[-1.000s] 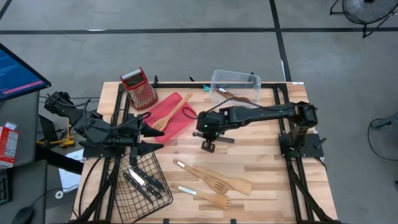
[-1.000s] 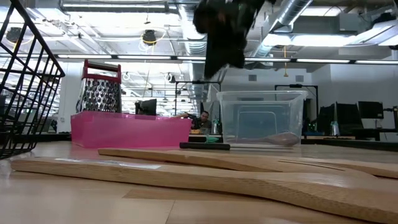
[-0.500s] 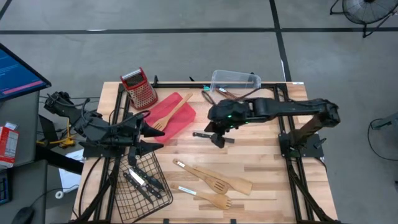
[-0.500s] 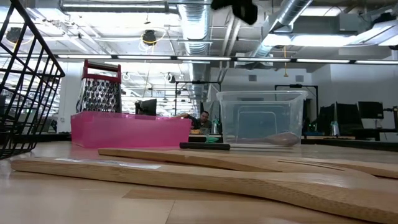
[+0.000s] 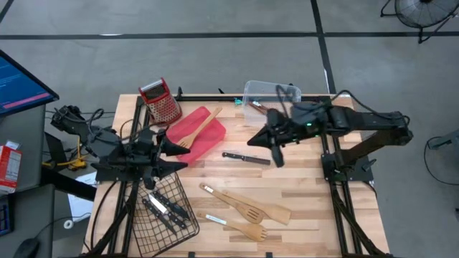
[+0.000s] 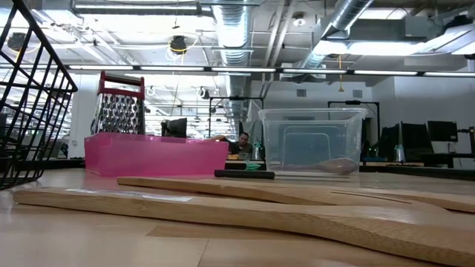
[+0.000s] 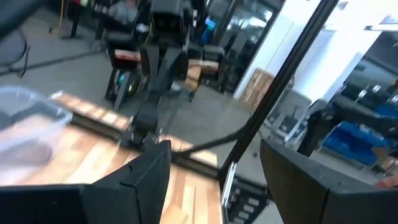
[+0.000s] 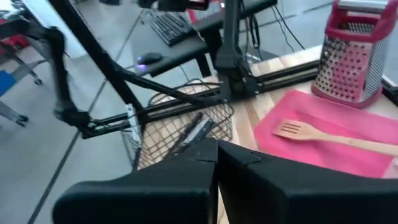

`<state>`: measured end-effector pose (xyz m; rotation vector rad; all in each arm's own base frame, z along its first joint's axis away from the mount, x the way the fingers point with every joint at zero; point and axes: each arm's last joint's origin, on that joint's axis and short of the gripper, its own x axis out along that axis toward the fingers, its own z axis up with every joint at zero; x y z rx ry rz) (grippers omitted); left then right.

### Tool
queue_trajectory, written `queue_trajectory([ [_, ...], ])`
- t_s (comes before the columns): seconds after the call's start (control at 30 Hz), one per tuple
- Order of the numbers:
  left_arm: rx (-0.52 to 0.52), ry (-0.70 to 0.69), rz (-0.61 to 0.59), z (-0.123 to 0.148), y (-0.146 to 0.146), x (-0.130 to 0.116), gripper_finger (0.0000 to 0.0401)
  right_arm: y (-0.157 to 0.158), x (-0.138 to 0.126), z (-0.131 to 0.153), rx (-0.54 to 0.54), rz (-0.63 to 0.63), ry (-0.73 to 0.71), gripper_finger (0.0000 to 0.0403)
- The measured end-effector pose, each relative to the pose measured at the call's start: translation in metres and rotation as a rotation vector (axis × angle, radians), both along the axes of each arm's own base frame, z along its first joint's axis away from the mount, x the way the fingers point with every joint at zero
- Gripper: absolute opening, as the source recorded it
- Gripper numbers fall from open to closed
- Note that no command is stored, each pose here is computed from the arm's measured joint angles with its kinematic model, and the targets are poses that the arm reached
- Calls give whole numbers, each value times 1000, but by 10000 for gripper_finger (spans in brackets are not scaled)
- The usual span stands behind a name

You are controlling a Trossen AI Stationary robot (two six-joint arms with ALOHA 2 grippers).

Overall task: Pick & Place Kitchen Items
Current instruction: Put the black kitchen knife into the wire basket

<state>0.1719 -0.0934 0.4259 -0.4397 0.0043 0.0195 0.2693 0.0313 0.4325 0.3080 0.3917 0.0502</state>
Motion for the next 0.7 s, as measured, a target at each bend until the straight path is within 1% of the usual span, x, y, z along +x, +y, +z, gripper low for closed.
queue_trajectory([
  [0.1,33,-69,2,8,0,0,227,1,-14,7,1,8,-12,0],
  [0.17,64,-116,7,13,0,-1,227,-1,-20,7,-10,-6,13,0],
  [0.23,105,-151,14,17,1,-1,227,-3,-23,3,-50,-45,65,1],
  [0.33,160,-170,30,19,1,-1,227,-9,-21,-12,-130,-127,196,15],
  [0.4,168,-164,63,19,2,-2,227,-15,-11,-26,-160,-165,295,39],
  [0.47,167,-160,82,19,3,-2,227,-21,1,-43,-200,-165,407,69],
  [0.5,167,-160,84,19,3,-2,227,-23,10,-51,-224,-160,441,85],
  [0.57,168,-159,90,19,3,-1,227,-28,26,-67,-266,-142,500,118],
  [0.7,156,-159,101,19,5,0,227,-34,66,-109,-345,-72,606,187],
])
